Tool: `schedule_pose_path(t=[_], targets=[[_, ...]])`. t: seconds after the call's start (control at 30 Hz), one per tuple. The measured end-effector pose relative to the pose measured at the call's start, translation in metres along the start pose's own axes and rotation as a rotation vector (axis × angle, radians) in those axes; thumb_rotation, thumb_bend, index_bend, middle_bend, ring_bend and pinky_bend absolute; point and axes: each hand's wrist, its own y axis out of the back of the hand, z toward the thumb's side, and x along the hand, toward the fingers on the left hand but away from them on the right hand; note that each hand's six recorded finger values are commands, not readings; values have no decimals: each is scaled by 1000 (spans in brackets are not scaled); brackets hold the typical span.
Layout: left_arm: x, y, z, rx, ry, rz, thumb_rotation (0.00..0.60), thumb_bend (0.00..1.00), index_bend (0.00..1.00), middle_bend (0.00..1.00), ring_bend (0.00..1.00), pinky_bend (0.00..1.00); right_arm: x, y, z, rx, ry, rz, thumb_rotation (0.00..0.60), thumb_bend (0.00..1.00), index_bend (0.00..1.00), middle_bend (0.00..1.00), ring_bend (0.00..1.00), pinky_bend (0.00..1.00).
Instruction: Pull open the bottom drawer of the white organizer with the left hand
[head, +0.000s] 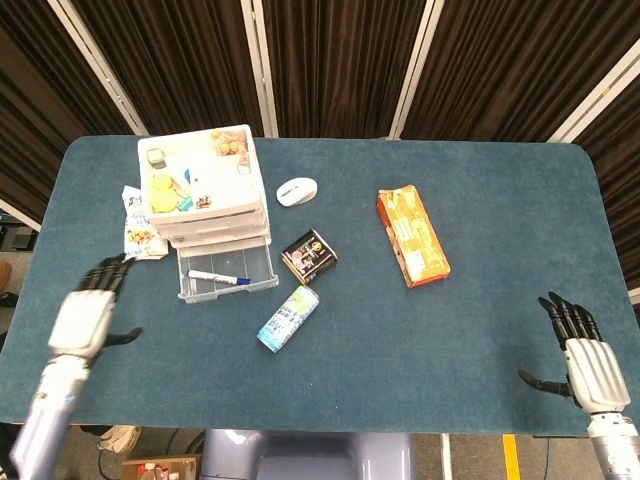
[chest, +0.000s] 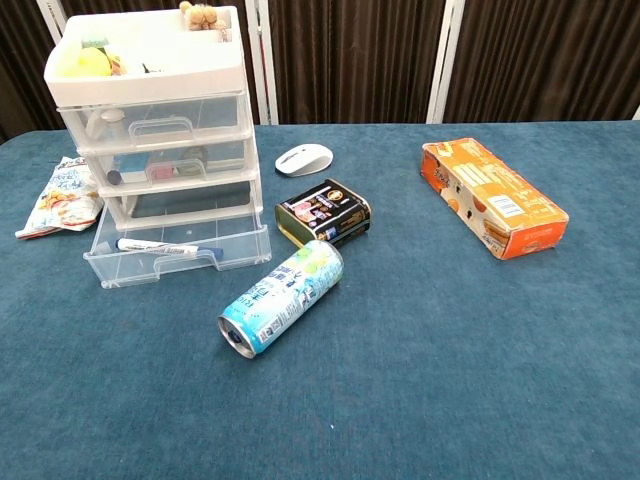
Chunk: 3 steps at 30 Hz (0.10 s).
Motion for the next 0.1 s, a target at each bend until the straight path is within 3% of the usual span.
schedule_pose_path(t=[0.1], targets=[[-24,6,-32,84,20,46,600,91,0,0,0,79,1,-1,-1,8,-2,-3,600,111,0,0,0,19]])
